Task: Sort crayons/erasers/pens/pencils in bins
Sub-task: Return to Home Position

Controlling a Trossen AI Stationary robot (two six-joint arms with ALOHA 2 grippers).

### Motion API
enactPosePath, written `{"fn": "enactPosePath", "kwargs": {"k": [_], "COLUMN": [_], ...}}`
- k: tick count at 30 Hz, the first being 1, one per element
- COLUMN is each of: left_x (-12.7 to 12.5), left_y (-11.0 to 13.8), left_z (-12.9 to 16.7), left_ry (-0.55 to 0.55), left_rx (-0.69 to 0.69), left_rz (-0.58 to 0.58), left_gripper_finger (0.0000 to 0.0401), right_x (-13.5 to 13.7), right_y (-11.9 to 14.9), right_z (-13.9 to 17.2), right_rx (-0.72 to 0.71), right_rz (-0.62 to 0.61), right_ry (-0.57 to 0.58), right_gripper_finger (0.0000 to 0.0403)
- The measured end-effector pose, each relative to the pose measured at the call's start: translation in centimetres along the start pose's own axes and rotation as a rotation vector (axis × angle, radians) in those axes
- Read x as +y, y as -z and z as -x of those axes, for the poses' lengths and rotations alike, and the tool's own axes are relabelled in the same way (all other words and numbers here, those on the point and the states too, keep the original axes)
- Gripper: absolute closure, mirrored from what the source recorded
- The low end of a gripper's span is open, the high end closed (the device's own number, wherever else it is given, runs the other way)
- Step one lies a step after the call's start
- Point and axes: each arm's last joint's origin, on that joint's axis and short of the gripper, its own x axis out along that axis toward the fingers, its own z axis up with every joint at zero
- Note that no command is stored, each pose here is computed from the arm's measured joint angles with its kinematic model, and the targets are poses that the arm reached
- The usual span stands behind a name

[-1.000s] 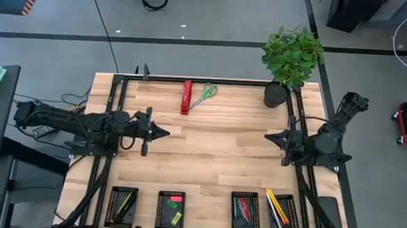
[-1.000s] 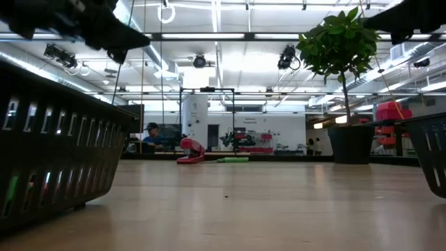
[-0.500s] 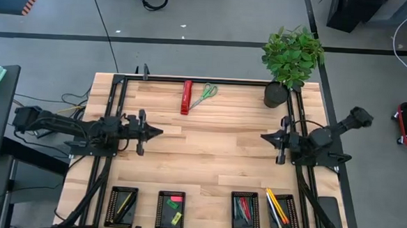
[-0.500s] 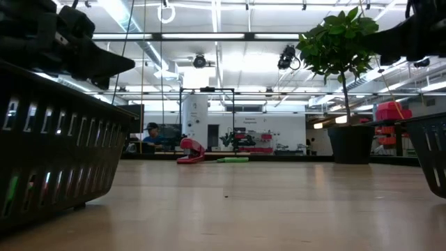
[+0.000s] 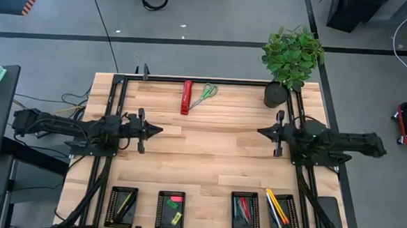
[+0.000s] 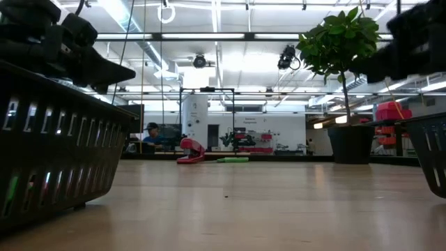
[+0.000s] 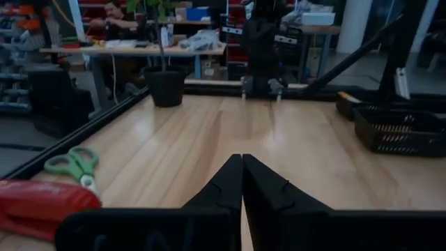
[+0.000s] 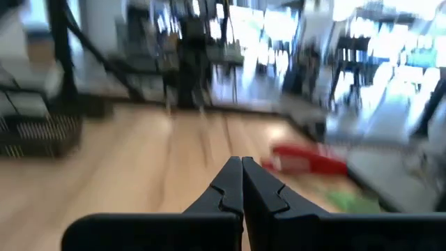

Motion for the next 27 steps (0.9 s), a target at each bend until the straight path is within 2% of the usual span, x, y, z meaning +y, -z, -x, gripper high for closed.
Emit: {"fn": "enactPosePath", "kwargs": {"k": [2,5,9,11,14,19,23,27], "left_x": [0.1,0.1,0.3,0.2,0.0,-0.2,-0.2,-0.2], "left_y": [0.2,0.3,0.1,0.2,0.4,0.5,-0.4,-1.1], "left_z": [0.0,0.0,0.1,0.1,0.1,0.1,0.2,0.4], "left_ry": [-0.009,-0.028,-0.067,-0.052,-0.01,0.022,0.015,0.012], "left_rx": [0.015,0.021,0.01,0.013,0.034,0.048,-0.051,-0.116], "left_rz": [0.01,0.016,0.006,0.001,-0.033,-0.089,-0.104,-0.084], "left_gripper_finger": [0.0392,0.0393,0.039,0.0393,0.0393,0.0368,0.0363,0.039], "right_x": [-0.1,0.2,0.0,-0.1,-0.1,0.0,0.0,0.0], "right_y": [1.3,2.1,2.2,2.1,1.9,1.9,1.2,1.0], "right_z": [-0.1,-0.5,-0.7,-0.7,-0.7,-0.7,-0.7,-0.6], "right_rx": [0.074,0.09,0.099,0.089,0.062,0.058,-0.015,-0.052], "right_rz": [-0.029,-0.06,-0.024,-0.008,-0.003,-0.001,0.033,0.022], "right_ry": [0.017,-0.051,0.026,0.056,0.033,-0.005,-0.026,-0.043], "right_gripper_finger": [0.0396,0.0396,0.0396,0.0396,0.0396,0.0396,0.0396,0.0396]}}
